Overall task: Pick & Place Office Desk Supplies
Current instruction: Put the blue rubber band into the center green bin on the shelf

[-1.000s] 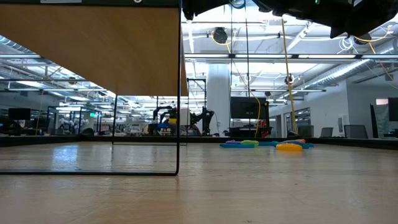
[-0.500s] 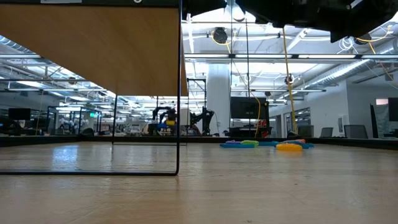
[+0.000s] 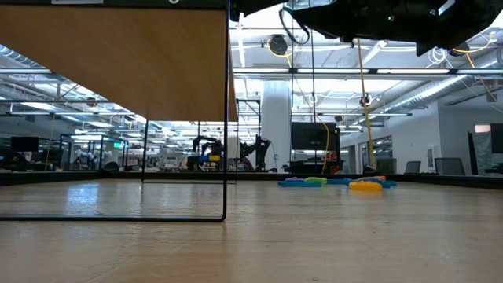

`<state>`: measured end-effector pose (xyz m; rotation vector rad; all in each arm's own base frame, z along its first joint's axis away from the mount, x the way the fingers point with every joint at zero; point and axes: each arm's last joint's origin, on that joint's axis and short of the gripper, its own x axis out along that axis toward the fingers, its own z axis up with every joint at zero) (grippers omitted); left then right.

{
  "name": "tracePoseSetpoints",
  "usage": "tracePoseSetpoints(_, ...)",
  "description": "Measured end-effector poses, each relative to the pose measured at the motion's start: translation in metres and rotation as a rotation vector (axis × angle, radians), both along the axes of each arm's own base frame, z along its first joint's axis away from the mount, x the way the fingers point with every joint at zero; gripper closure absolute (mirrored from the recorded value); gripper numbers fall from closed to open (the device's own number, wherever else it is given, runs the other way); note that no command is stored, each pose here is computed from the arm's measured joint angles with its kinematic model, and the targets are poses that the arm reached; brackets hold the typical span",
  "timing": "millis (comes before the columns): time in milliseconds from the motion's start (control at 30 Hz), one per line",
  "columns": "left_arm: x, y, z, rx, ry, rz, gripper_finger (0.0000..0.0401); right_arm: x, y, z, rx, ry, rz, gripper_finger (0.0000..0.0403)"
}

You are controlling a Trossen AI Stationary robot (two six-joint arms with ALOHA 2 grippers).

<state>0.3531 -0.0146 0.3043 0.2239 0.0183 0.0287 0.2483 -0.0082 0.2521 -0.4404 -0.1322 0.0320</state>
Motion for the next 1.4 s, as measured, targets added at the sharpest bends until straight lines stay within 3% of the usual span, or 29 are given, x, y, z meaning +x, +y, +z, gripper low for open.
tracePoseSetpoints(133,0.000,0.000,-0.002,0.000,0.020,0.000,0.0128,-0.001,0.000,0.004,-0.005,-0.047,0.006,0.0403)
tracePoseSetpoints(300,0.000,0.000,-0.003,-0.015,0.031,0.001,0.0128,-0.002,0.003,0.009,-0.020,-0.098,0.105,0.0403)
tracePoseSetpoints(833,0.000,0.005,-0.002,-0.016,0.020,0.022,0.0128,-0.002,0.011,0.009,0.008,-0.095,0.144,0.0403)
tracePoseSetpoints(1067,0.000,0.003,0.002,-0.099,-0.019,-0.086,0.0128,-0.002,0.011,0.009,0.005,-0.094,0.143,0.0403)
tracePoseSetpoints(1400,0.001,0.004,0.003,-0.158,-0.031,-0.085,0.0128,-0.002,0.010,0.009,0.005,-0.095,0.141,0.0403)
